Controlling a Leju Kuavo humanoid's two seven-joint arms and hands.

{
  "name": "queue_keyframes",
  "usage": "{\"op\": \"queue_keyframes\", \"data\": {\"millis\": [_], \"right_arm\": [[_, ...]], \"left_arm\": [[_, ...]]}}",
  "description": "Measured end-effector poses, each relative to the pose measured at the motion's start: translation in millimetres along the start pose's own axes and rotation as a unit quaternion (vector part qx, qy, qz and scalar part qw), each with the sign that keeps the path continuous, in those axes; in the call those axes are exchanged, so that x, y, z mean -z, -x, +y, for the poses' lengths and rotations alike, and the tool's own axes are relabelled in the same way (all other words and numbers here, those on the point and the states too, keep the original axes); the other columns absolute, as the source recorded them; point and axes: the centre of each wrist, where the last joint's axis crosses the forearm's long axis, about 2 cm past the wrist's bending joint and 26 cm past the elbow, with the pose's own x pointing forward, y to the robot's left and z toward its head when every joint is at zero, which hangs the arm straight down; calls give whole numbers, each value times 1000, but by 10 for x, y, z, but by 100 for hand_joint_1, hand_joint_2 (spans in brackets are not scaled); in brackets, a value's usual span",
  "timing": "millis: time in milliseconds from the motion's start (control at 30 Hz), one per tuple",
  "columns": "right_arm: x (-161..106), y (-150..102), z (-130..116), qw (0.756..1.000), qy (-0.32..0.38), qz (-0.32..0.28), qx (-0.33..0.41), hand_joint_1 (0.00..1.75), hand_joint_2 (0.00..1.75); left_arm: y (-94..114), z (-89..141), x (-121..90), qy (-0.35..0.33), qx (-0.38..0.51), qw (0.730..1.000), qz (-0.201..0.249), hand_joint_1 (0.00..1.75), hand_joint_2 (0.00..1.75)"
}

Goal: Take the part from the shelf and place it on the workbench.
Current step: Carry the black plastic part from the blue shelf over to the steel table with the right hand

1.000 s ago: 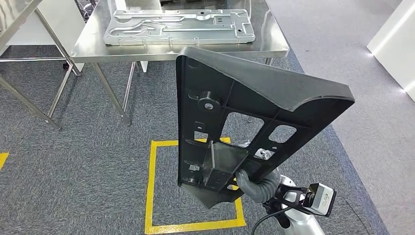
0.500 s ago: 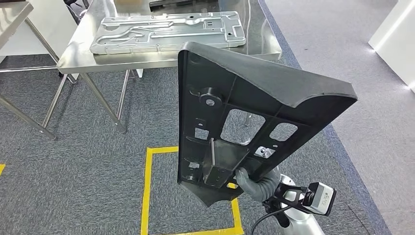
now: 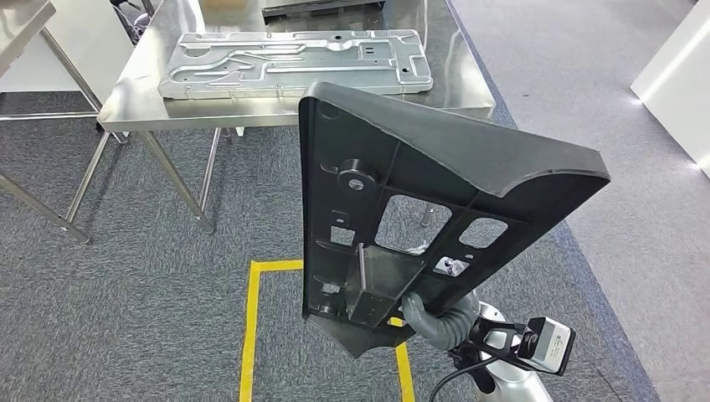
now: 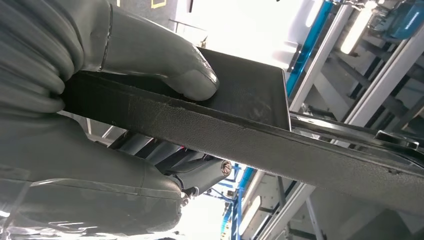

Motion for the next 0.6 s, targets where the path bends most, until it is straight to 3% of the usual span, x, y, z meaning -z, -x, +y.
{"op": "queue_keyframes", "data": {"millis": [600], "right_arm": [[53,6,-35,1000,1,-9,6,169,175]], "left_arm": [[-8,14,5,-3,-4,1000,2,0,175]]}}
